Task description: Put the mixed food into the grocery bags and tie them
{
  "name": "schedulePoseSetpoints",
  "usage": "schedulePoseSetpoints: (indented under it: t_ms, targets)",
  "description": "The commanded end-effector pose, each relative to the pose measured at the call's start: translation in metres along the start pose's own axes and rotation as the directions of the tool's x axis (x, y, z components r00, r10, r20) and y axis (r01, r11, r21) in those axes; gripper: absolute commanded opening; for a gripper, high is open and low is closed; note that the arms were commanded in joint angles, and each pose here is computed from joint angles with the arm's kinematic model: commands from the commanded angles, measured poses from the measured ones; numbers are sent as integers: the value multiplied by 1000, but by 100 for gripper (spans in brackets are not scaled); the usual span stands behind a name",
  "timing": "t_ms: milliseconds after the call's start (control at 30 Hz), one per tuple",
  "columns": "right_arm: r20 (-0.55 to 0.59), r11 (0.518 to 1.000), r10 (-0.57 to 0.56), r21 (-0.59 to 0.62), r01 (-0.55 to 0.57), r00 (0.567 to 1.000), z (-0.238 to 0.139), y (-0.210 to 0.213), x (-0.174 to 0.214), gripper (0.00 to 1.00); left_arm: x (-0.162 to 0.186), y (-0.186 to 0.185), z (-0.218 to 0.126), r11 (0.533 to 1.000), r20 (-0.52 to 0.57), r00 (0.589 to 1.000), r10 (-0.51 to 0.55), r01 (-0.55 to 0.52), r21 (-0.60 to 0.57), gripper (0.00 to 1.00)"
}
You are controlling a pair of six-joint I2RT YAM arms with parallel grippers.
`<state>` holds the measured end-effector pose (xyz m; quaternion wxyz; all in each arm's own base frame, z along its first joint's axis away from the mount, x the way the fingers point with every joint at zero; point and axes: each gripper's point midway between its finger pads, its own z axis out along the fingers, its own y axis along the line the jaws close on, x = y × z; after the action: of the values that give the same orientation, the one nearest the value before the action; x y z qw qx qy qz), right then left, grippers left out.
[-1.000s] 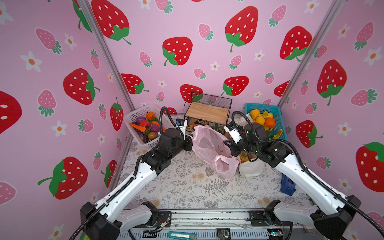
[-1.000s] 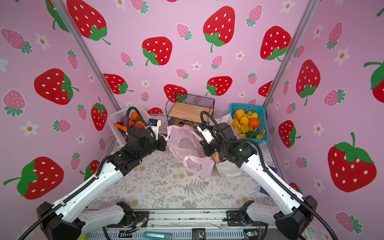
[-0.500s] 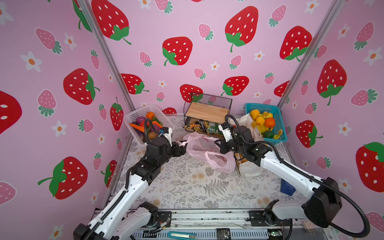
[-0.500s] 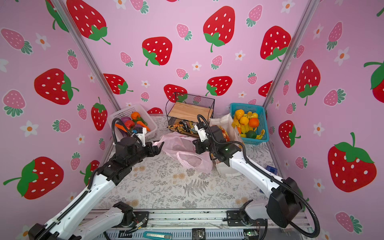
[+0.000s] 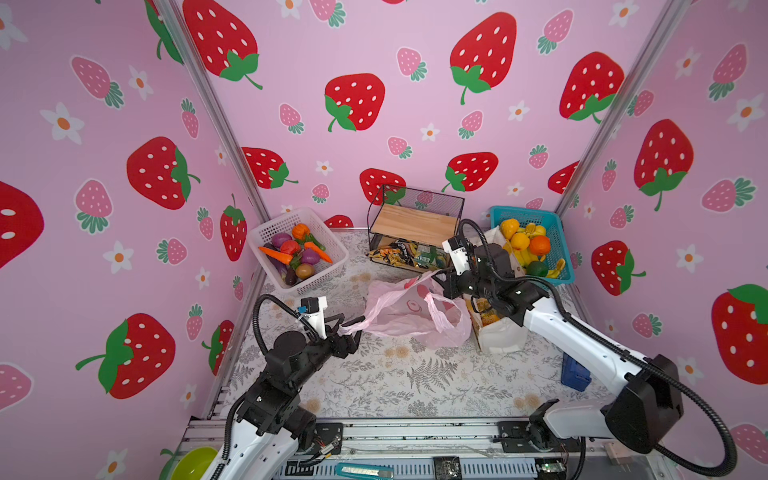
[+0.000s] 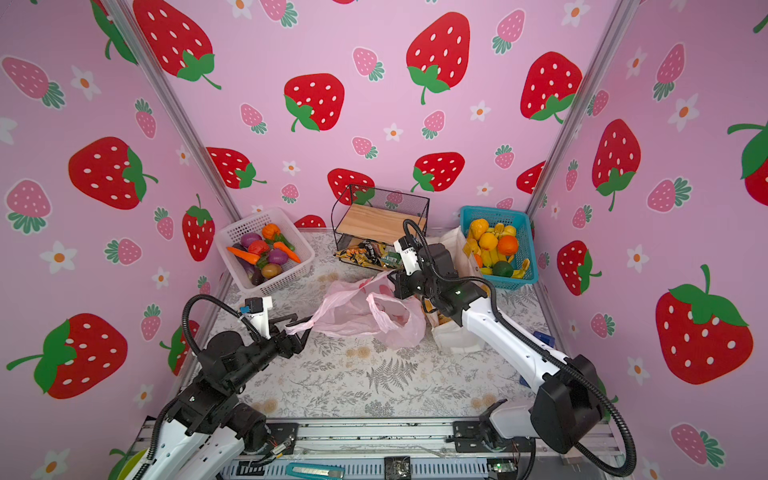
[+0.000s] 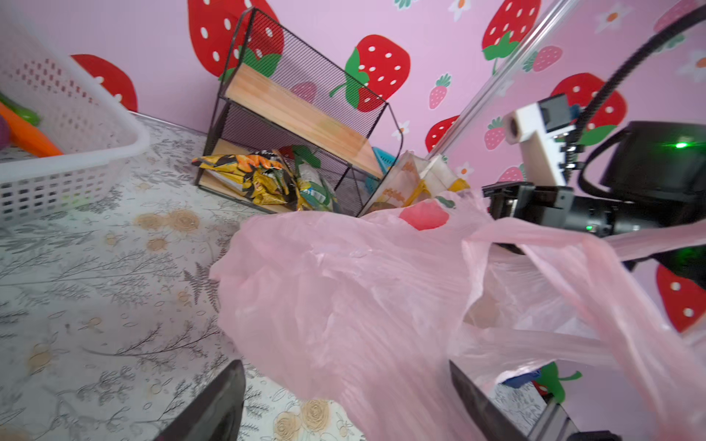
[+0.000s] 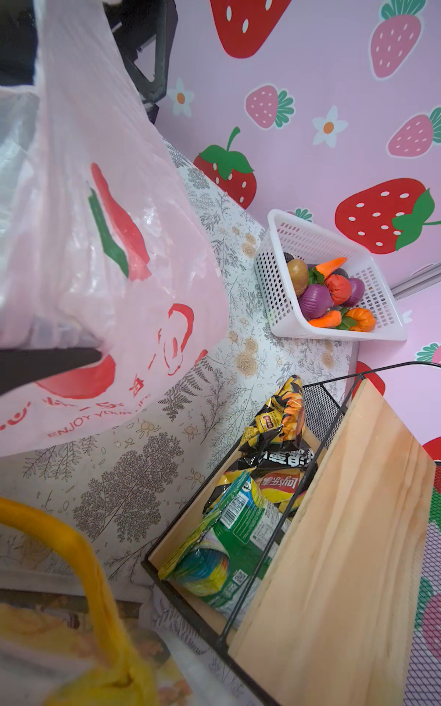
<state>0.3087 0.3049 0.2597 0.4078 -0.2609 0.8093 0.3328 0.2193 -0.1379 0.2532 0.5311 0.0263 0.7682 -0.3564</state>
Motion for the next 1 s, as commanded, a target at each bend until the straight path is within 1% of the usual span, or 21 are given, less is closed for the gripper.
schedulePoseSetpoints:
  t_ms: [0, 67, 133, 200, 267, 333, 433, 500, 567, 733, 767, 900, 967]
  targets:
    - [9, 1000, -13, 25, 13, 1000, 4, -7, -9, 0, -28, -29, 0, 998, 0, 1000, 5, -5, 69, 80]
    - [12, 996, -31, 88, 30, 999, -1, -19, -12, 0, -30, -21, 4, 1000, -65, 998, 25, -26, -14, 80]
    - [28, 990, -36, 136, 32, 999, -8, -28, -16, 0, -30, -23, 9, 997, -142, 987, 69, -74, -32, 80]
    - [67, 993, -21, 113, 13, 998, -14, -24, -23, 0, -23, -34, 18, 994, -232, 967, 107, -102, 32, 80]
    - [105, 999, 9, 48, -14, 994, -14, -13, -30, 0, -15, -45, 27, 989, -276, 952, 134, -111, 98, 80]
    - [137, 999, 43, 1, -44, 990, -13, -6, -35, 0, -6, -52, 34, 980, -293, 939, 178, -144, 136, 82]
    - [171, 995, 87, -56, -78, 981, -10, 1, -41, 0, 9, -61, 43, 960, -312, 912, 267, -221, 174, 84]
    - [176, 992, 104, -85, -90, 979, -7, 4, -44, 0, 17, -61, 48, 948, -326, 893, 312, -270, 169, 85]
    - [173, 989, 115, -108, -97, 978, -3, 6, -45, 0, 22, -55, 51, 944, -342, 880, 330, -299, 142, 86]
    - [170, 982, 145, -148, -121, 975, 1, 6, -46, 0, 32, -49, 55, 935, -357, 864, 354, -332, 124, 89]
    - [169, 980, 152, -153, -126, 974, 1, 5, -46, 0, 32, -44, 55, 931, -359, 860, 363, -352, 98, 90]
    - [175, 974, 172, -179, -140, 970, 0, 4, -50, 0, 36, -35, 54, 909, -385, 831, 402, -413, 59, 91]
    - [176, 972, 184, -178, -153, 967, 0, 0, -51, 0, 40, -35, 53, 900, -397, 817, 418, -432, 60, 92]
